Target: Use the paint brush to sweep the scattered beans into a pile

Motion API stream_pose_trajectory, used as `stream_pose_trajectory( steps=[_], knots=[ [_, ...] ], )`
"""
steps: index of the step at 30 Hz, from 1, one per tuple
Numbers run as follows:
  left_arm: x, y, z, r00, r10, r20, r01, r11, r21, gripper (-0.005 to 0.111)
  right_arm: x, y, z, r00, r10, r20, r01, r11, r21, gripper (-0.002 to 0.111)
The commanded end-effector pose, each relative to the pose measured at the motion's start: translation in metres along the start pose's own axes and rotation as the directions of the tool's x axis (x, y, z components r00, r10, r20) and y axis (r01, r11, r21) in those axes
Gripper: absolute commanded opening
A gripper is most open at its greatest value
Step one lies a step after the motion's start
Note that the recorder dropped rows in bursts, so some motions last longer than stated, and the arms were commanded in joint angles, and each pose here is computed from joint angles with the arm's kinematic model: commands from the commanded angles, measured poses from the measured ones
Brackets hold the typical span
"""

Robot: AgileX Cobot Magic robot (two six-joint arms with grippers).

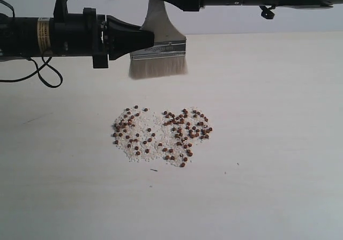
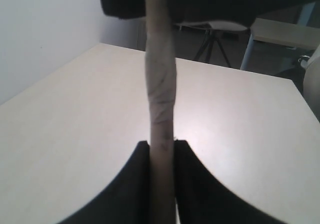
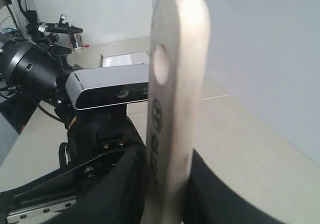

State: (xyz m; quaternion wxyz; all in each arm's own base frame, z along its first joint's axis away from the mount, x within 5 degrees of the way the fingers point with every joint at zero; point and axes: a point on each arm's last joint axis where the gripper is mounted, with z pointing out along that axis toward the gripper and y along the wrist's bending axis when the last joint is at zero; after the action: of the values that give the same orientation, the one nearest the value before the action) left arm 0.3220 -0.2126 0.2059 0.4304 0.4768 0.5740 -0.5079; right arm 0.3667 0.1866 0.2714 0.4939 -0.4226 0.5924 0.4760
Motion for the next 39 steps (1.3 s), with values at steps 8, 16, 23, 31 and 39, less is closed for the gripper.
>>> stream_pose_trajectory(
  steps=[8, 16, 23, 31, 39],
  knots=[
    [-0.006, 0.003, 0.001, 0.999, -0.012, 0.051, 0.013, 1.000, -0.027, 0.002, 0.002, -0.011, -0.001, 0.999, 0.010, -0.033, -0.006, 0.994, 0.107, 0.000],
    [-0.008, 0.005, 0.001, 0.997, -0.005, 0.075, 0.008, 0.999, -0.044, 0.062, 0.004, -0.016, -0.002, 0.998, 0.012, -0.053, -0.004, 0.987, 0.162, 0.000],
    [-0.010, 0.006, 0.000, 0.995, -0.002, 0.096, 0.007, 0.998, -0.058, 0.078, 0.009, -0.030, -0.006, 0.992, -0.003, -0.123, 0.042, 0.948, 0.317, 0.000],
    [-0.014, 0.013, -0.007, 0.990, -0.003, 0.143, 0.019, 0.994, -0.107, 0.057, 0.022, -0.064, -0.030, 0.947, 0.044, -0.318, 0.191, 0.720, 0.667, 0.000],
    [-0.014, 0.024, -0.020, 0.989, -0.005, 0.147, 0.032, 0.982, -0.184, 0.014, 0.003, -0.063, -0.041, 0.946, 0.050, -0.320, 0.220, 0.624, 0.749, 0.000]
  ],
)
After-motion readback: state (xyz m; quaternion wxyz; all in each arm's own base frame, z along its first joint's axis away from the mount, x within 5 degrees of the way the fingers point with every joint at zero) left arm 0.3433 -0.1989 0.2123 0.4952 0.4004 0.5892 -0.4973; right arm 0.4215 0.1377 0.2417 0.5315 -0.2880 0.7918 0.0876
